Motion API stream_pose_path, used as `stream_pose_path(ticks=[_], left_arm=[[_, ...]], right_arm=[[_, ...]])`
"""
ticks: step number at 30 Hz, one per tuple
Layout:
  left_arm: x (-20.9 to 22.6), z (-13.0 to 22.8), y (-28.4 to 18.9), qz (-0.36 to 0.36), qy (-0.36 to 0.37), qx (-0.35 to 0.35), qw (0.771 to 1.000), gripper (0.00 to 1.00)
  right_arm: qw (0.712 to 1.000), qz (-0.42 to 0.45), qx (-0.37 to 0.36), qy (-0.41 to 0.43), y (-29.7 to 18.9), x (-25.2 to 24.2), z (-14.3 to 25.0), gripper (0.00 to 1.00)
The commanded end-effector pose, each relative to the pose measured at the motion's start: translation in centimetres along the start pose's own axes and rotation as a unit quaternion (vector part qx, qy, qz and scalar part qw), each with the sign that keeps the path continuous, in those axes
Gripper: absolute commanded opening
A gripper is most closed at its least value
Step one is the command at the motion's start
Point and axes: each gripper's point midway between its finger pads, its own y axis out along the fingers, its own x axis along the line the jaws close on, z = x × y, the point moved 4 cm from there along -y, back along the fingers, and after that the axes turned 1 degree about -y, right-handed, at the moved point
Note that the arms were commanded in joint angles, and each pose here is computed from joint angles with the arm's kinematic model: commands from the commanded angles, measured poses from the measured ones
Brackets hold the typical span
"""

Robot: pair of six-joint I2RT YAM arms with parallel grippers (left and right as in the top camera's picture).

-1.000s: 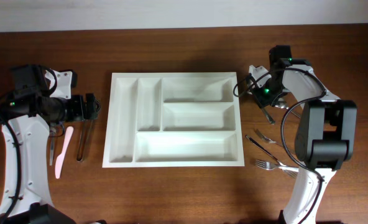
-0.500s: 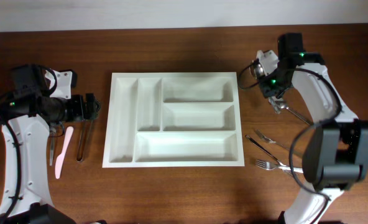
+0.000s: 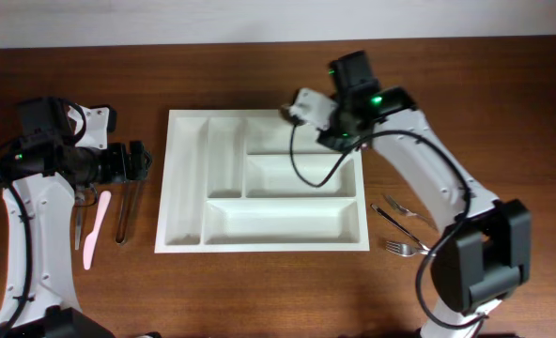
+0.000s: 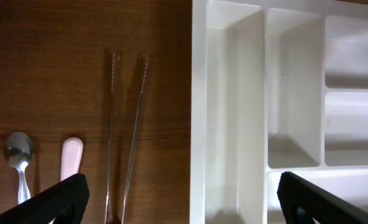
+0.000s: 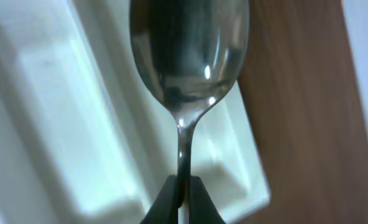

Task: Pack container
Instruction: 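Carry the spoon with the right gripper to the tray's top-right compartment, then open the right gripper to release the spoon and withdraw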

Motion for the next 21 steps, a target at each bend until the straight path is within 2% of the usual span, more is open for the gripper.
stream_pose_path(ticks=[1,7,11,12,14,17,19,21], left_arm=[[-0.1,-0.6,-0.5,0.006,0.009,-0.011,1.0,0.99],[-0.1,-0.6,-0.5,0.006,0.009,-0.011,1.0,0.99],[-0.1,-0.6,-0.5,0.006,0.009,-0.011,1.0,0.99],[-0.1,-0.6,-0.5,0.006,0.009,-0.011,1.0,0.99],[-0.1,-0.6,-0.5,0.006,0.009,-0.011,1.0,0.99],[-0.1,-0.6,-0.5,0.006,0.009,-0.011,1.0,0.99],[-0.1,-0.6,-0.5,0.006,0.009,-0.011,1.0,0.99],[-0.1,-0.6,-0.5,0.006,0.009,-0.011,1.0,0.99]], right_arm=[[0.996,-0.02,0.004,-0.081,3.3,0.6,0.0,0.04],[0.995,-0.04,0.014,-0.091,7.1,1.2,0.9,0.04],[0.995,-0.034,0.013,-0.091,7.3,1.0,0.9,0.04],[0.996,-0.027,0.013,-0.089,7.0,0.7,0.7,0.08],[0.998,0.018,0.029,-0.045,5.9,-1.1,0.5,0.4],[0.99,0.114,0.069,0.055,2.7,-4.7,0.8,0.42],[0.975,0.17,0.084,0.112,0.0,-6.9,1.2,0.47],[0.955,0.22,0.096,0.172,-3.5,-9.0,2.1,0.48]])
